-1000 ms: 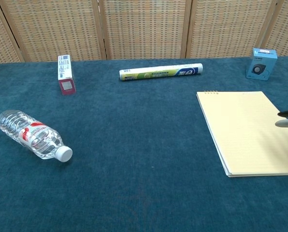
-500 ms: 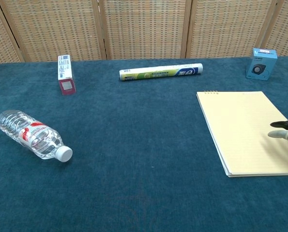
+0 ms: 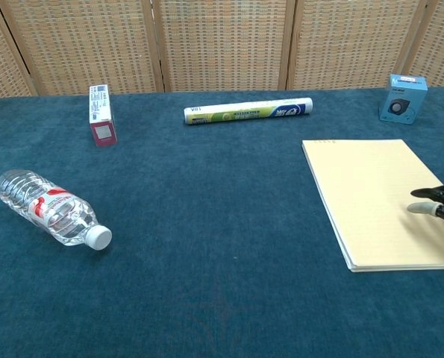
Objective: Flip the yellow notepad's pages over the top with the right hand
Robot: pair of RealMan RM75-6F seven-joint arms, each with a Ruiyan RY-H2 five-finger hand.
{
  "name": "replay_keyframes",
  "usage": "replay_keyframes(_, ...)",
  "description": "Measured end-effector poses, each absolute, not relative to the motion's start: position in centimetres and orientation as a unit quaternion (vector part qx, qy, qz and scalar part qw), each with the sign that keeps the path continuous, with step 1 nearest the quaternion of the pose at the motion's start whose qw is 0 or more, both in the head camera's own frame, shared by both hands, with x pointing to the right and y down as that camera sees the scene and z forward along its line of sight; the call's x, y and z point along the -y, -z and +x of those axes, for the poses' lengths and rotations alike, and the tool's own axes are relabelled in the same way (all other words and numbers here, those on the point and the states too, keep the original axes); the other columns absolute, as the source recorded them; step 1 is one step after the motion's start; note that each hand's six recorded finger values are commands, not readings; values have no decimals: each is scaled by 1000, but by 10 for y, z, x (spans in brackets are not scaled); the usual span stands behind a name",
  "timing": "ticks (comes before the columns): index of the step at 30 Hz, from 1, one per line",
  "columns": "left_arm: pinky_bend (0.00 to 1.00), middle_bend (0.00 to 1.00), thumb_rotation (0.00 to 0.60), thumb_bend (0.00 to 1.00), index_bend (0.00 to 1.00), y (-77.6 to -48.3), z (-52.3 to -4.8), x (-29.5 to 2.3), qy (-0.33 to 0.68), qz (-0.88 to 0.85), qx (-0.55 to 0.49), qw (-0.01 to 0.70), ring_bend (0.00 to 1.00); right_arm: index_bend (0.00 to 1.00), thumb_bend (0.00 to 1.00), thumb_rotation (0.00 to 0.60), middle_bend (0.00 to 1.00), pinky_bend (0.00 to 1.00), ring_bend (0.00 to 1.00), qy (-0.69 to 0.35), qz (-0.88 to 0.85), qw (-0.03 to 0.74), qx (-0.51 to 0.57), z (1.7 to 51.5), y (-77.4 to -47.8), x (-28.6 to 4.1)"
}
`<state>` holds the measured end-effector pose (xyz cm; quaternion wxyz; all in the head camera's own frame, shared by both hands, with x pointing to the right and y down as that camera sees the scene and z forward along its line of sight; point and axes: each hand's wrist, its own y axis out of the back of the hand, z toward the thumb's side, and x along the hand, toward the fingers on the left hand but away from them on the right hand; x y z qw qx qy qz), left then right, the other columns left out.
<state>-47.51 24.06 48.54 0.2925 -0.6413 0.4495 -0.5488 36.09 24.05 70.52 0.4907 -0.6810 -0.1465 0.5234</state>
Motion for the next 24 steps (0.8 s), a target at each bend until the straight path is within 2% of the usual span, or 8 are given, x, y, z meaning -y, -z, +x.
replay_keyframes(15, 0, 0, 600, 0, 0, -485, -475, -241, 548, -643, -449, 291, 0, 0, 440, 600, 0, 0, 0, -523, -674, 498, 157, 357, -706, -237)
replay_keyframes(24, 0, 0, 600, 0, 0, -486, -474, -242, 548, -644, -446, 291, 0, 0, 440, 600, 0, 0, 0, -516, -678, 502, 147, 355, -704, -245)
